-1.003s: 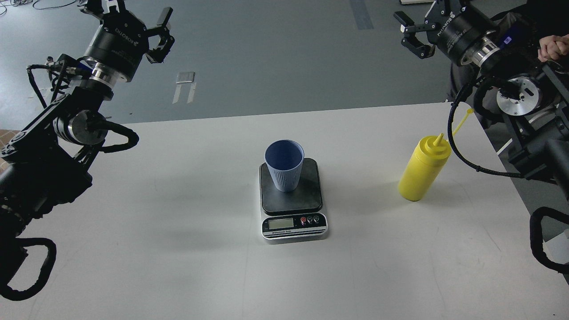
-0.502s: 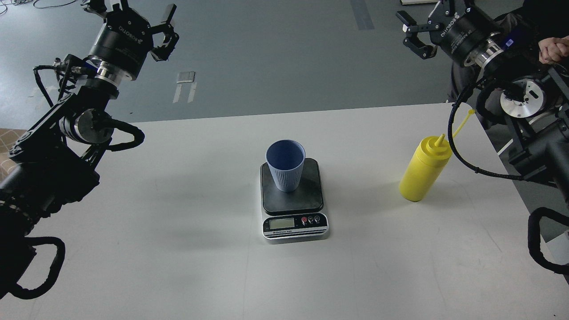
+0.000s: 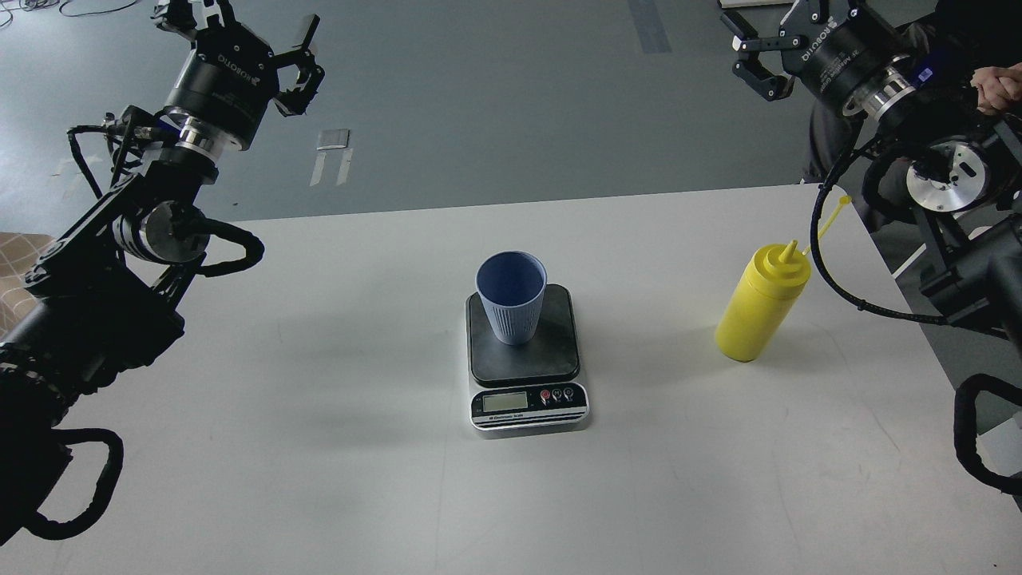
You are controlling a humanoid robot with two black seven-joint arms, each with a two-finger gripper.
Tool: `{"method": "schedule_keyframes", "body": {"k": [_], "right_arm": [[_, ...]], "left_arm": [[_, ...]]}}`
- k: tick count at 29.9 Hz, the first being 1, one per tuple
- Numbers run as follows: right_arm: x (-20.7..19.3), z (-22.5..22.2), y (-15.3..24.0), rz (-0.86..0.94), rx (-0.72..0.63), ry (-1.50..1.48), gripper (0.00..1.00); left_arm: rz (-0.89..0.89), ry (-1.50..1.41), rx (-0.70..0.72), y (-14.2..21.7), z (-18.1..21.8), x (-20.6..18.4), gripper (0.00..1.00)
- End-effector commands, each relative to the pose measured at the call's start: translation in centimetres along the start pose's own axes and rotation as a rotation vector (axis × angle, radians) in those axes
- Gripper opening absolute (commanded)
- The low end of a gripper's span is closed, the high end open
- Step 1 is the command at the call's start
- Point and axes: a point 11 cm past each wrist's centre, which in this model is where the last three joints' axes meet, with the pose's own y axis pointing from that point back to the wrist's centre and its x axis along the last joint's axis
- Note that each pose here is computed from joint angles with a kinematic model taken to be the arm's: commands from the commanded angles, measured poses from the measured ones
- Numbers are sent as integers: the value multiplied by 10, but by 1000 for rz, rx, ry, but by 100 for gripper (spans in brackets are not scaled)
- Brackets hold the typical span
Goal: Pour seasoning into cup on scale with both arms
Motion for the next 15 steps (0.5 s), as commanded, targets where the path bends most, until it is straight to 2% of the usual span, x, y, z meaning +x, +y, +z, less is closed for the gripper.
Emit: {"method": "schedule_keyframes", "body": {"k": [1, 15], "right_arm": [[2, 6, 3, 8, -6, -12, 100], [6, -2, 7, 25, 74, -130, 100]], "left_arm": [[0, 1, -3, 0, 0, 0, 98], [11, 19, -27, -1, 6, 2, 98]]}}
